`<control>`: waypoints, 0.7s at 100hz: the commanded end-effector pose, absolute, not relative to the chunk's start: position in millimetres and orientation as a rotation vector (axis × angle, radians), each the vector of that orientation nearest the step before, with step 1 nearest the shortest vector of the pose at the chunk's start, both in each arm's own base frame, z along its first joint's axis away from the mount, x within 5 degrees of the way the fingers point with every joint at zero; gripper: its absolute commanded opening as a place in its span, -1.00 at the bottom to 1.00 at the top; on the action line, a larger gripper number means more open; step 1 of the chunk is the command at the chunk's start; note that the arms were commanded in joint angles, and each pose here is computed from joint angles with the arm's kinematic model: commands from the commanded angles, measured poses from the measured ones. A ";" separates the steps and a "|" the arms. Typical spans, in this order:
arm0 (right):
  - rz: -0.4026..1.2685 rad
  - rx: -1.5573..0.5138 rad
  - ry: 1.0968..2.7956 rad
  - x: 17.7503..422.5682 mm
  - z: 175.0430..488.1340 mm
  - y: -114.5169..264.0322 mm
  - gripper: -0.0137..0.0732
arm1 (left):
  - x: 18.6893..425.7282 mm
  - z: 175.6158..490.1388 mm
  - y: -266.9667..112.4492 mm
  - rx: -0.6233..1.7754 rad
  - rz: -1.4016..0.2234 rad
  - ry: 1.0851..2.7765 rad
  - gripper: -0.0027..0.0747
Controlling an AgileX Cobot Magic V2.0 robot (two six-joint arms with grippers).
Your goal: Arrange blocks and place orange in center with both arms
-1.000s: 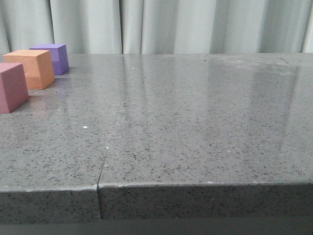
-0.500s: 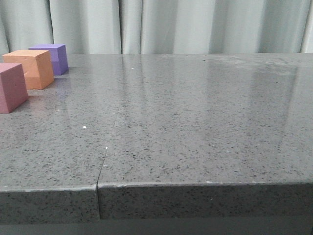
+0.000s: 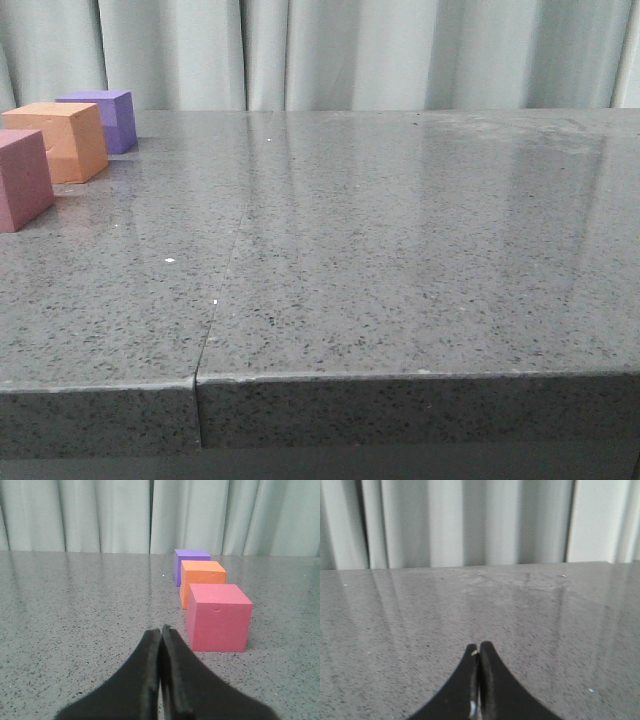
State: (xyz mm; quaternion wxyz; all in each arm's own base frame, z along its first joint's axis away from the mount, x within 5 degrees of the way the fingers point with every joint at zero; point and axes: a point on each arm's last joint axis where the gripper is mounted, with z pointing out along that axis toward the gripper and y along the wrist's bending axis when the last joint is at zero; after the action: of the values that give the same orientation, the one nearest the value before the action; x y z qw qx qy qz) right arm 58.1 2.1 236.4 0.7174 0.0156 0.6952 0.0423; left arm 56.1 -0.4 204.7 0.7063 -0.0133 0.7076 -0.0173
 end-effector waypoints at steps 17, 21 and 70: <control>0.082 0.062 1.440 52.4 217.7 0.4 -0.72 | 55.4 200.6 -0.2 -0.035 -0.044 1.500 -0.98; 0.091 0.070 1.443 53.6 212.6 0.4 -0.72 | 55.4 200.6 -0.2 -0.035 -0.044 1.500 -0.98; 0.094 0.074 1.465 53.8 210.9 0.4 -0.72 | 55.4 200.6 -0.2 -0.035 -0.044 1.500 -0.98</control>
State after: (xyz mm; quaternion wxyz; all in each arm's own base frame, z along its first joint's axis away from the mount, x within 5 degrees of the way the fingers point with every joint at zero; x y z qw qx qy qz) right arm 56.8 0.9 196.0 0.6985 0.0357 0.7133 0.0455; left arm 56.1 -0.4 204.7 0.7063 -0.0133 0.7076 -0.0173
